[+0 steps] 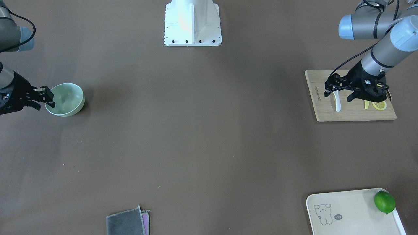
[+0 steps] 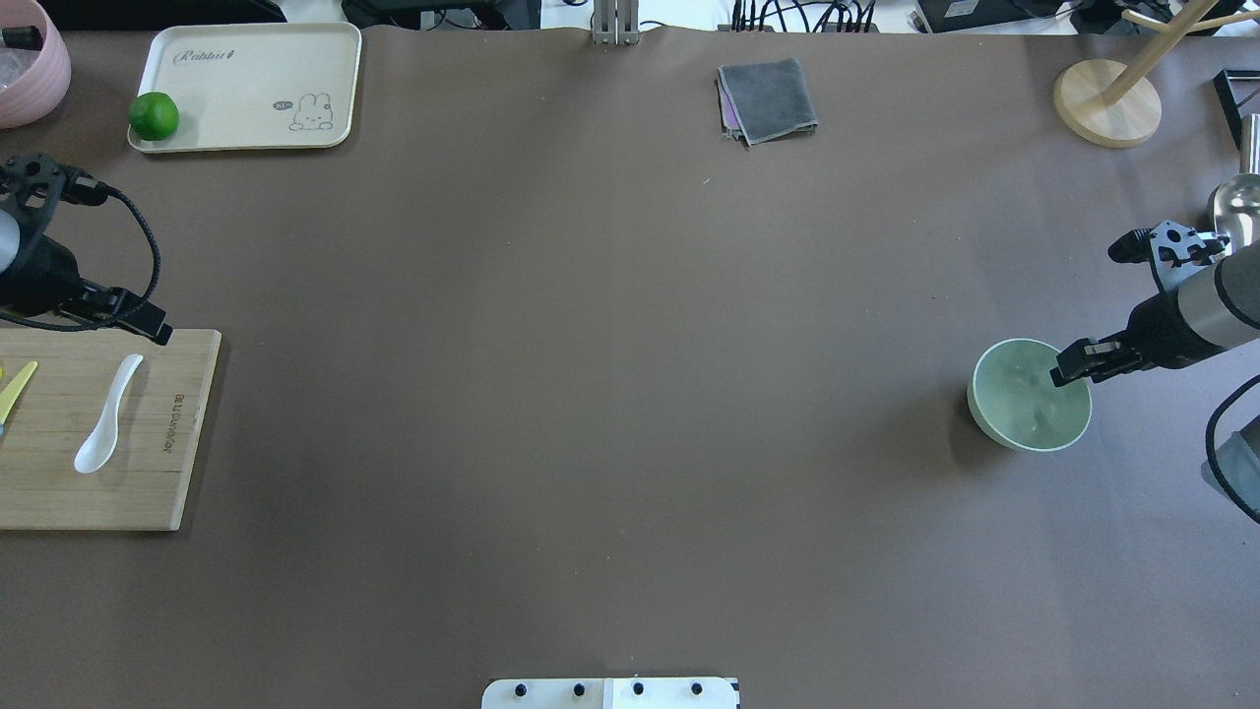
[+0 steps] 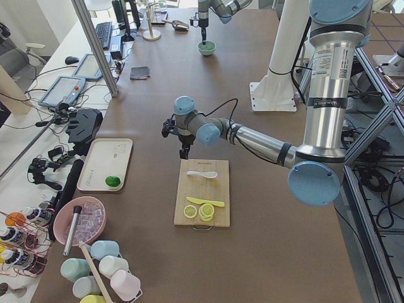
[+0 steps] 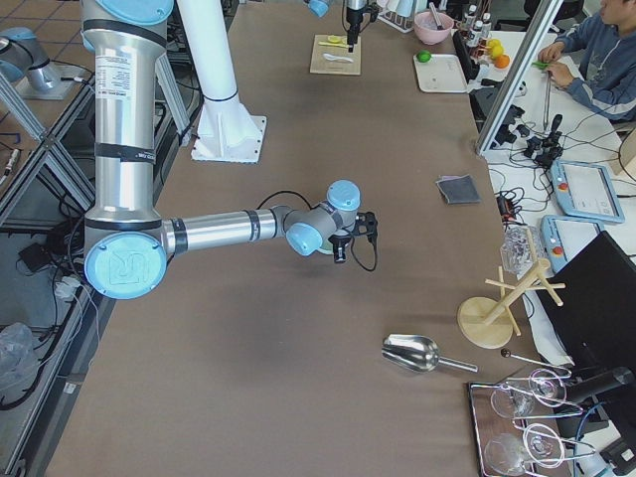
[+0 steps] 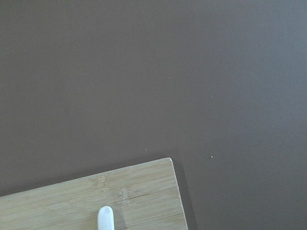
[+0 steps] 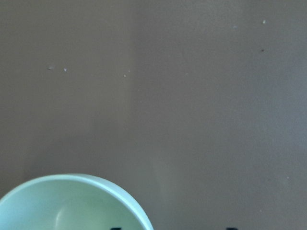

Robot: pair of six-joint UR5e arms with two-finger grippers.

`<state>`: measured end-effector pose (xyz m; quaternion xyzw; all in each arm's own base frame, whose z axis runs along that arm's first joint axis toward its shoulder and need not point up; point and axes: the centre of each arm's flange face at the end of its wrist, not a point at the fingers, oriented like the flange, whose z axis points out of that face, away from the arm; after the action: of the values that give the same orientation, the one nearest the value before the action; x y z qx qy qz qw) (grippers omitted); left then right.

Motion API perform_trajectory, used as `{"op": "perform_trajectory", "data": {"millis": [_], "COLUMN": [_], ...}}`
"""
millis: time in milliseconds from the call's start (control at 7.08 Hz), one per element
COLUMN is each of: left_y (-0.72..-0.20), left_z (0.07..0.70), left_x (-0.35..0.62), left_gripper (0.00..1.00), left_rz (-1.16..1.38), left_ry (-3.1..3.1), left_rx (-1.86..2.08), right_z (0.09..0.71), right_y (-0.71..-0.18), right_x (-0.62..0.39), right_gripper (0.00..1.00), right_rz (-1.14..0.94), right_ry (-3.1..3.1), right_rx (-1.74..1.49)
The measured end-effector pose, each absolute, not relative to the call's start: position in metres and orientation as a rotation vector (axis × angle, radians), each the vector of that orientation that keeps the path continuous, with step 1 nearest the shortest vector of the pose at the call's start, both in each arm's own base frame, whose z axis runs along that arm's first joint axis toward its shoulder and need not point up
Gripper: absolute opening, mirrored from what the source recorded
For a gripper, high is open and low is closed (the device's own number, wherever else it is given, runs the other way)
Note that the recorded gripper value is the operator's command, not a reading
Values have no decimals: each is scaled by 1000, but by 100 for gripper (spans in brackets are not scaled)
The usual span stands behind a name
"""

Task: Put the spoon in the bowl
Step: 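Reach the right gripper to the green bowl while the left reaches the spoon, then drag the bowl toward center with the right gripper while the left grasps the spoon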

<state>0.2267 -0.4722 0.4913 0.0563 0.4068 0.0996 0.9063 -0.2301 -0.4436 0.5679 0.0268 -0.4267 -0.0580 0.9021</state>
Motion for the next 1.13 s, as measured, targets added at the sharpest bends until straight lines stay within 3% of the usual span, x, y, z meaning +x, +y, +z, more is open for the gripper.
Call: {"op": "perform_trajectory", "data": {"millis": [424,847,988,1129], "left_y": [-462,-461,-459,-457], "left_z": [535,569,574,577], "left_x": [230,241,246,252], "left_gripper": [66,56,36,0], "left_rz": [209,224,231,234], "left_ry": [781,788,778,759], "left_rx": [84,91,92,99], "right_z": [534,437,402,369], "right_y": [-455,-481,-480,-476], "right_x": [-241,-275,-303,-336], "right_gripper": [0,0,0,0], "right_rz": [-125,-4,24,43], "right_ry": [-924,-1037,-1062,-1079], "right_rx": [86,70,47,26]}}
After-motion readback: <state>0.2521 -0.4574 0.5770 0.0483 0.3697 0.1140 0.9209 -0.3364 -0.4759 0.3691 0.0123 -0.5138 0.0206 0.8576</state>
